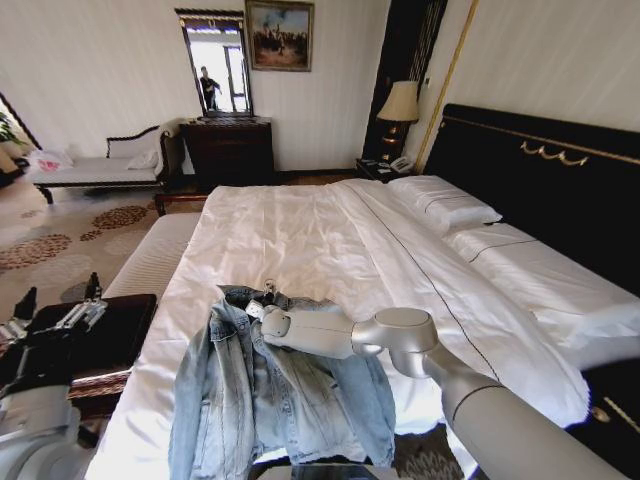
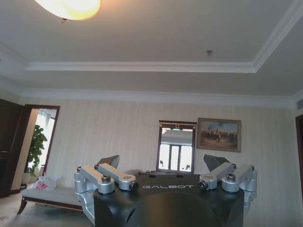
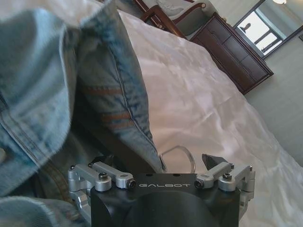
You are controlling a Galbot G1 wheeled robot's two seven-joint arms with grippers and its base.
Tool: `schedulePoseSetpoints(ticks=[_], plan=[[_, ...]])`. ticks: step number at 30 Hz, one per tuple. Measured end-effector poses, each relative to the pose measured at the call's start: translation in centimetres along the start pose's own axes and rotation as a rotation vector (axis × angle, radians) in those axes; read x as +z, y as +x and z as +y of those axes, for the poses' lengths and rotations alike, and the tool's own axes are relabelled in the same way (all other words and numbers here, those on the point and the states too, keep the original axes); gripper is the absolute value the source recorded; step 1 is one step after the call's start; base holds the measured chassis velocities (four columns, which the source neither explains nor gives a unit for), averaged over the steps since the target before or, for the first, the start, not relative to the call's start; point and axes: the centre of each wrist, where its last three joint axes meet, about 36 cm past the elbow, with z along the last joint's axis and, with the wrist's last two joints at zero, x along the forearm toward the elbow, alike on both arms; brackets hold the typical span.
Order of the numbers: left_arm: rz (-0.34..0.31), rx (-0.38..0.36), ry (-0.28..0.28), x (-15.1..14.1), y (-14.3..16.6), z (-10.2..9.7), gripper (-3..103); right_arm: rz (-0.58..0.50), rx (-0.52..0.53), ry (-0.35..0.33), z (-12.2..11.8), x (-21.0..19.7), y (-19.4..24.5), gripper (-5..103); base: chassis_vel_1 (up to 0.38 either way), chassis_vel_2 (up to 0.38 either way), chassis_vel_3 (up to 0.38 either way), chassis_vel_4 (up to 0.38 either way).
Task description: Pick up the clothes from the bed and hang them on the clothes hanger.
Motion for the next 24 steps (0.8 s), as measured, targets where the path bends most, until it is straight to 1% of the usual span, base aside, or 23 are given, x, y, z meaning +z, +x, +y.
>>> schedulePoseSetpoints(ticks=[10, 24], plan=[[-0.007, -0.016, -0.003, -0.4, 0.2, 0.0, 100, 0.022, -0.021, 0.029, -0.8, 1.8, -1.1, 100, 0.0, 0.0, 0.0, 0.0], [-0.005, -0.021, -0.003, -0.3, 0.2, 0.0, 100, -0.001, -0.044, 0.029, 0.0, 2.1, -0.8, 100, 0.0, 0.0, 0.0, 0.0]])
